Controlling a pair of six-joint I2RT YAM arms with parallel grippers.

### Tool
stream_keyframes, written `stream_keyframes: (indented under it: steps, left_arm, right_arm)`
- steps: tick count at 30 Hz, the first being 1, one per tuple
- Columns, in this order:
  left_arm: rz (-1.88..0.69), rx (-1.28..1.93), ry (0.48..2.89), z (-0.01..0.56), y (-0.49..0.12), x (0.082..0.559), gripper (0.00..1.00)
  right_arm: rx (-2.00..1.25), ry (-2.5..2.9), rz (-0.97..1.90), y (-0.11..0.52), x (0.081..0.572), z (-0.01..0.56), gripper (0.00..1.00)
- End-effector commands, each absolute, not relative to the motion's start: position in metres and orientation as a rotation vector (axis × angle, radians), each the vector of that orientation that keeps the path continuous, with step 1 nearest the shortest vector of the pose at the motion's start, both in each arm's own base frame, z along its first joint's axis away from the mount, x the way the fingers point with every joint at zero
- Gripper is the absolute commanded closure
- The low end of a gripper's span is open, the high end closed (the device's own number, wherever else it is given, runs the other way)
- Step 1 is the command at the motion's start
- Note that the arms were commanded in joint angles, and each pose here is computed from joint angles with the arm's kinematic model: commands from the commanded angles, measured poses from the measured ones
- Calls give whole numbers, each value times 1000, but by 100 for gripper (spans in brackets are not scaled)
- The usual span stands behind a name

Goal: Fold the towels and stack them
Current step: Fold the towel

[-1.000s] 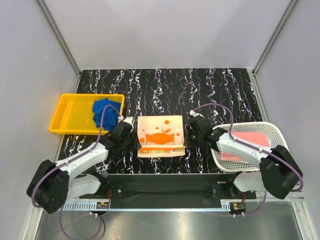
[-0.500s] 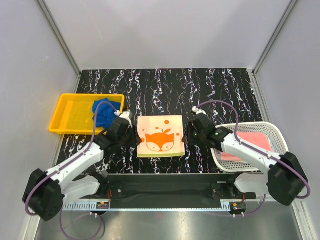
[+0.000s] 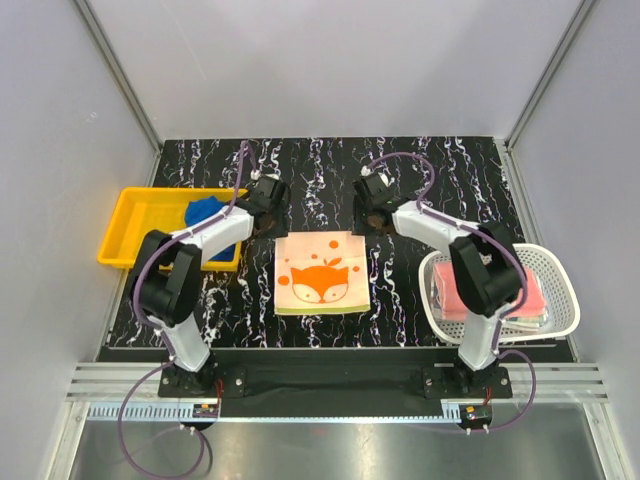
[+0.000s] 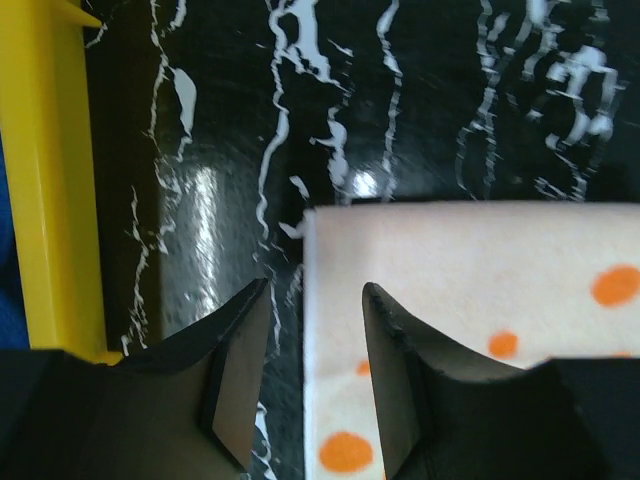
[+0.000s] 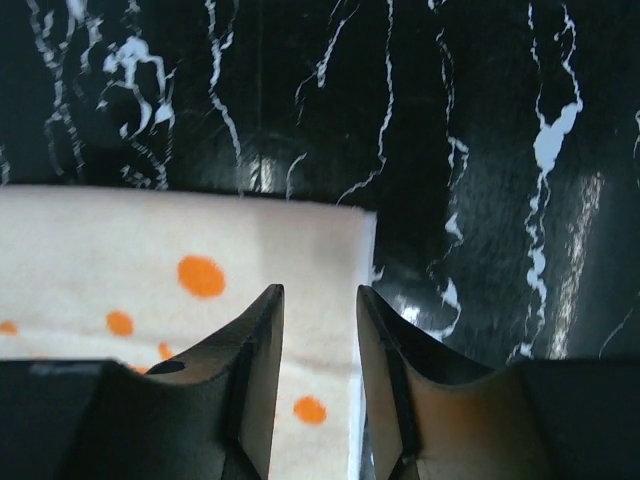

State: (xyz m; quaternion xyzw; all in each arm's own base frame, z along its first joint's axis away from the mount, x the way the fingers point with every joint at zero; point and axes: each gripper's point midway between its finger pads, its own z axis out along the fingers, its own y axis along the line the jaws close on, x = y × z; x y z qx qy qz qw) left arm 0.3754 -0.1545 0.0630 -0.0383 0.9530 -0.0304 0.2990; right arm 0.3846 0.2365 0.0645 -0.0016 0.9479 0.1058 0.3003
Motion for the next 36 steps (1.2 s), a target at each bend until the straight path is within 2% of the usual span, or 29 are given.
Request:
stream_keyframes:
  steps: [1, 6, 14, 23, 36]
  left_arm:
    - [8, -61, 2541, 59, -138, 391, 54]
    - [26, -90, 2565, 45, -132, 405, 53]
    - [-88, -96, 2558, 43, -142, 413, 53]
    - [-183, -116, 2489, 78, -149, 409, 51]
    - [-271, -84, 2518, 57, -166, 420, 49]
  right_arm:
    - [-28, 2516, 218, 232, 407, 60, 58]
    - [-43, 2548, 202, 233, 417, 42, 58]
    - [-38, 2560, 185, 224, 424, 23, 59]
    - [-28, 2527, 264, 221, 427, 28, 58]
    - [-39, 2514, 318, 225, 430, 29, 59]
